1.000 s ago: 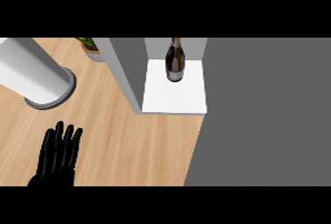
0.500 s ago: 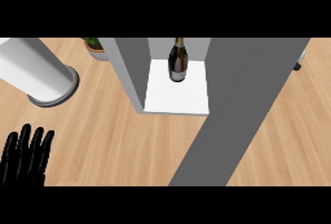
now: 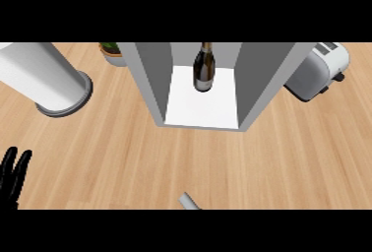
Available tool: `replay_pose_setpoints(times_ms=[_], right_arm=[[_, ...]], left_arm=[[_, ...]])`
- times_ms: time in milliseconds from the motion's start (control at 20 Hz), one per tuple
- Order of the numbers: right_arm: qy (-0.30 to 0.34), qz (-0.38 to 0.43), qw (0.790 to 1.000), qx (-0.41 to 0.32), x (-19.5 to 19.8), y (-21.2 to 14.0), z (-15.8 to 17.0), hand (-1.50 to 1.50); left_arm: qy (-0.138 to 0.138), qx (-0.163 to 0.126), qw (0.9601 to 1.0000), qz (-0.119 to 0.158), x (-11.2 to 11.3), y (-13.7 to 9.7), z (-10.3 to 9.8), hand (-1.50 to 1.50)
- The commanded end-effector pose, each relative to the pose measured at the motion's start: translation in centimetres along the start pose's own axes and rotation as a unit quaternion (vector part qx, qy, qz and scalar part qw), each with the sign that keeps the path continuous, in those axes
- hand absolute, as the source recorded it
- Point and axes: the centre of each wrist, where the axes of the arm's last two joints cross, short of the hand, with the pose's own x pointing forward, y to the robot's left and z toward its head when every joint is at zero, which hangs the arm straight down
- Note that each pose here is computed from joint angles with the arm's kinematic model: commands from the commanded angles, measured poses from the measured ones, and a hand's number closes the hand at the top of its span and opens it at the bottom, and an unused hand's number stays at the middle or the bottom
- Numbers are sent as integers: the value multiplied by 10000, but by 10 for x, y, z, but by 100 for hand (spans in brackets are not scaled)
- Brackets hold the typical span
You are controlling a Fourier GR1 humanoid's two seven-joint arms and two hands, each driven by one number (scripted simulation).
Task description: Pick up the wine, place it into the cabinet and close the cabinet
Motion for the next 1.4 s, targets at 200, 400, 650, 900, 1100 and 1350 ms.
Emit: replay_pose_setpoints(times_ms=[200,400,650,900,1100,1350], right_arm=[[114,98,9999,-84,12,-2,-93,150],[58,118,9997,-208,32,-12,-132,150],[221,294,9992,-161,35,-25,-183,150],[1285,-429,9822,1305,35,-33,-195,150],[1500,-797,9714,1659,13,-61,-218,150],[1121,-678,9896,600,3,-100,-241,150]], left_arm=[[-126,-133,9997,140,19,22,-10,-150],[-108,-220,9996,119,32,39,-12,-150],[-270,-233,9993,107,39,55,-31,-150],[-206,-306,9992,126,30,56,-23,-150],[-336,-116,9994,7,44,66,-36,-150],[-253,-73,9996,72,47,75,-30,-150]])
